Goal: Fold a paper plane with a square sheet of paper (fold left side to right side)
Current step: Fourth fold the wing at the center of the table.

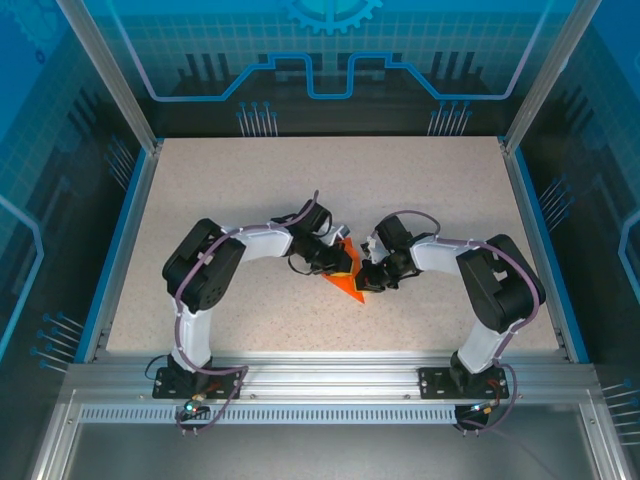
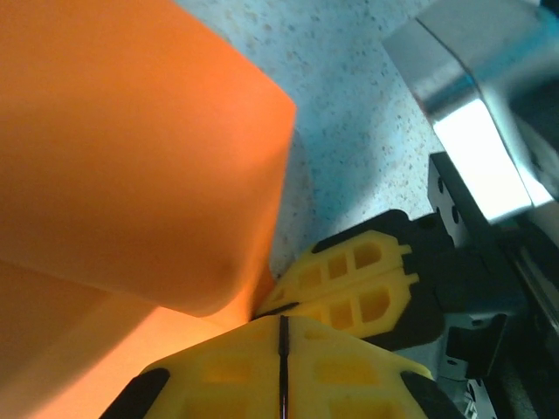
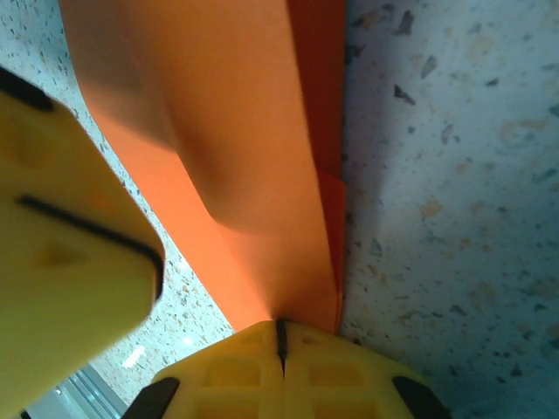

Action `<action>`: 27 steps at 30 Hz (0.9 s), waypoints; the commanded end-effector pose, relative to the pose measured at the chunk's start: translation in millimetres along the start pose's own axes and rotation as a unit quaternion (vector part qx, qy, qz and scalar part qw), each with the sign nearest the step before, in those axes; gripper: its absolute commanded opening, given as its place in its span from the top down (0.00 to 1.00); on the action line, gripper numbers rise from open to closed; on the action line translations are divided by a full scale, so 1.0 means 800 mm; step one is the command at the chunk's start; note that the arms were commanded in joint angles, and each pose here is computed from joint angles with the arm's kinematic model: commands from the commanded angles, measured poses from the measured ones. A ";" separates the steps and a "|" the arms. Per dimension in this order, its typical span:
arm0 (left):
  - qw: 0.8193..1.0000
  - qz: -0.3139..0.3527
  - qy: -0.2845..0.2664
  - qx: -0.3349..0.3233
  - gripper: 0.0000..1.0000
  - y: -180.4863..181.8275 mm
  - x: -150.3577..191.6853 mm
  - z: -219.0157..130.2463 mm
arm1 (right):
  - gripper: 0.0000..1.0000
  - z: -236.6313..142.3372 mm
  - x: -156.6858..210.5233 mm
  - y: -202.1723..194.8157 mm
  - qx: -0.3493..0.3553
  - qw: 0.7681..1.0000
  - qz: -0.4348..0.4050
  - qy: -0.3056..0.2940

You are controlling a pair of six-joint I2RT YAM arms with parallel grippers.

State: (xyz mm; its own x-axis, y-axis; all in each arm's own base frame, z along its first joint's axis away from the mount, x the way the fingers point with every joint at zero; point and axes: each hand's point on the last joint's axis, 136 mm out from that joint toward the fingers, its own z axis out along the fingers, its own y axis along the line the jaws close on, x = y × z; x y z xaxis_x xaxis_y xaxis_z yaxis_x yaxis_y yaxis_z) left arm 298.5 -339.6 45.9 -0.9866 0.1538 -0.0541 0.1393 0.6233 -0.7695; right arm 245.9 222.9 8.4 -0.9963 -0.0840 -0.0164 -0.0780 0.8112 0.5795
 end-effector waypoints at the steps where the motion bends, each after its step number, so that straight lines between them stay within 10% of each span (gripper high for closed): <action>1: 1.000 0.017 0.014 0.017 0.91 -0.004 0.004 0.009 | 1.00 0.011 0.040 -0.064 0.088 0.994 0.044 0.046; 27: 0.995 0.009 -0.014 -0.095 0.96 0.073 -0.013 0.021 | 1.00 0.003 0.056 -0.081 0.128 0.989 0.042 0.066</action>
State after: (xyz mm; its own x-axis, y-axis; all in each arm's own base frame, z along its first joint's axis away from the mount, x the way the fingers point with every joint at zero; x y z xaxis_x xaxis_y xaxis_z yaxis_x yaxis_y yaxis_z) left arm 299.1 -336.5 14.8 -0.9820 0.1804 -0.0559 0.1638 0.6661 -0.7277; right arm 245.2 221.3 7.5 -0.9937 -0.1077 -0.0299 -0.1054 0.8141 0.5710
